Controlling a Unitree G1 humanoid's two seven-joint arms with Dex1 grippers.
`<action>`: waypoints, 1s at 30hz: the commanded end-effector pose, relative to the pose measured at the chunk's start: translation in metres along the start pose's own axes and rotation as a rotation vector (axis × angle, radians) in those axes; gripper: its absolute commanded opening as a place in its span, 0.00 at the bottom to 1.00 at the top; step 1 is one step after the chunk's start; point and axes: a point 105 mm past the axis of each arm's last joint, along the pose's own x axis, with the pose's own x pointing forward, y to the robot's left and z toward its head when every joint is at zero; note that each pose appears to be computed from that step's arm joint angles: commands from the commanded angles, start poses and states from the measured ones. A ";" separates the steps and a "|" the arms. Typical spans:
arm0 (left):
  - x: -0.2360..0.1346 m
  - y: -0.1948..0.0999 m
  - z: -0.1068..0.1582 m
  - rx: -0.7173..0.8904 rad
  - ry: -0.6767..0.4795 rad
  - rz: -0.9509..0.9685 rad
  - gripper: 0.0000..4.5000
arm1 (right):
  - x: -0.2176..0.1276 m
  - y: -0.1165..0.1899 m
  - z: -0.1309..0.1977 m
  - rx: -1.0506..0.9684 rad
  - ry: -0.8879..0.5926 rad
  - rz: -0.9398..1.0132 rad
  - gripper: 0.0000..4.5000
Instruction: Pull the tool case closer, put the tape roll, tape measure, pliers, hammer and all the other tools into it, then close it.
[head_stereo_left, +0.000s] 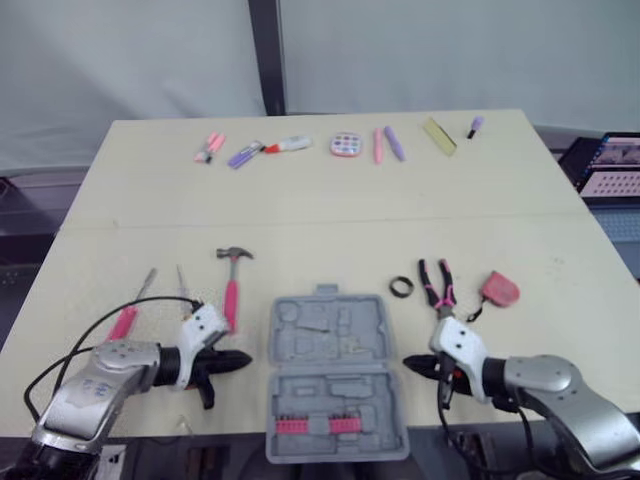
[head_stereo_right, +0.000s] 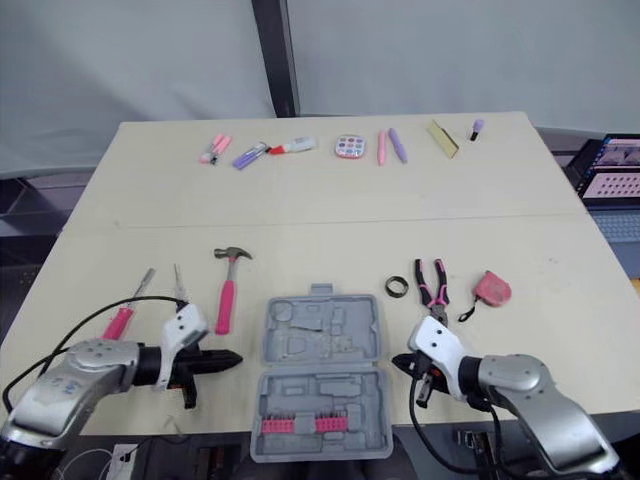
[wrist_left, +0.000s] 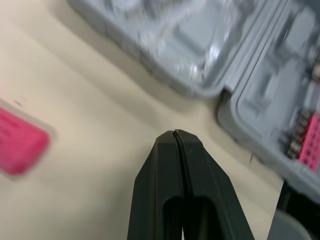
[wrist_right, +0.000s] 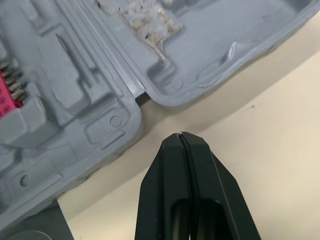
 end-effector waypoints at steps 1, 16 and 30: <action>-0.015 -0.010 0.025 0.067 -0.169 -0.008 0.00 | -0.010 -0.002 0.014 -0.038 -0.073 -0.030 0.01; -0.065 -0.032 -0.016 0.113 -0.277 0.158 0.75 | -0.041 0.008 0.004 0.066 -0.166 0.034 0.74; -0.071 -0.043 -0.021 0.132 -0.275 0.132 0.99 | -0.048 0.008 -0.004 0.032 -0.176 0.009 0.99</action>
